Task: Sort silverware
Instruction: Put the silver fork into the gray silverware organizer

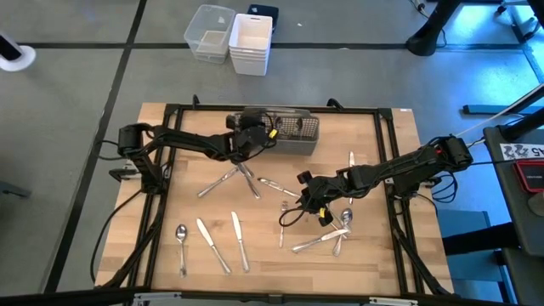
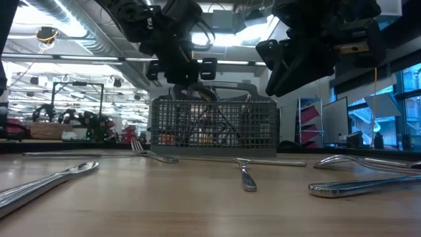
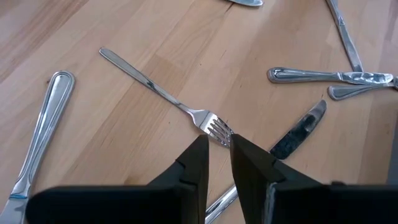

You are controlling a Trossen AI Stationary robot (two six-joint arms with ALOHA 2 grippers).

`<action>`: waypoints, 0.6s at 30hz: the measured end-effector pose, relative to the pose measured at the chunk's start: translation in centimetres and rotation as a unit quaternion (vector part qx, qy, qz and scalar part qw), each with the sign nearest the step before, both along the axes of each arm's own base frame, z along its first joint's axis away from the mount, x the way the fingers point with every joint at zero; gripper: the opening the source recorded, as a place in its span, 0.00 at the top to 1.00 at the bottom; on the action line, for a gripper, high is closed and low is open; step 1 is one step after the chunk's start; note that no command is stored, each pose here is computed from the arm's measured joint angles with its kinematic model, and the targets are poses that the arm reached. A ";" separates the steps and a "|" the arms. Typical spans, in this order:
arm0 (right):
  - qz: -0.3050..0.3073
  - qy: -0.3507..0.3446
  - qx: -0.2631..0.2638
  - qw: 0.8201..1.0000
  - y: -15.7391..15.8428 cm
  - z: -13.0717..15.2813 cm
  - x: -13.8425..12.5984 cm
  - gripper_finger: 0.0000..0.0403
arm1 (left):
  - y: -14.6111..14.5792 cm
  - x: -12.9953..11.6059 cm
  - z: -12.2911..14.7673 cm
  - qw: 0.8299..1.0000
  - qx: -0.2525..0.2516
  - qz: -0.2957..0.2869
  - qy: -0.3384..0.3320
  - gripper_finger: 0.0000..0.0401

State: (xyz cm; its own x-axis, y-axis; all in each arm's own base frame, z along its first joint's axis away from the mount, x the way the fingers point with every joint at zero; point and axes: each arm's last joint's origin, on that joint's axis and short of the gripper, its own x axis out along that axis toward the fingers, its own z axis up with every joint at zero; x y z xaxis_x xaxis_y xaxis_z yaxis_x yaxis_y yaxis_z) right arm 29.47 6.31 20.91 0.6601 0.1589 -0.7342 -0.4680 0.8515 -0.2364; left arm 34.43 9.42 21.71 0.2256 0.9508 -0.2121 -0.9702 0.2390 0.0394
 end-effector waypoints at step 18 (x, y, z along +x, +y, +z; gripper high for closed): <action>0.000 0.000 0.000 1.000 0.0 0.0 0.0 0.83 | -2.9 -1.1 4.3 0.999 0.029 -0.035 -0.023 0.71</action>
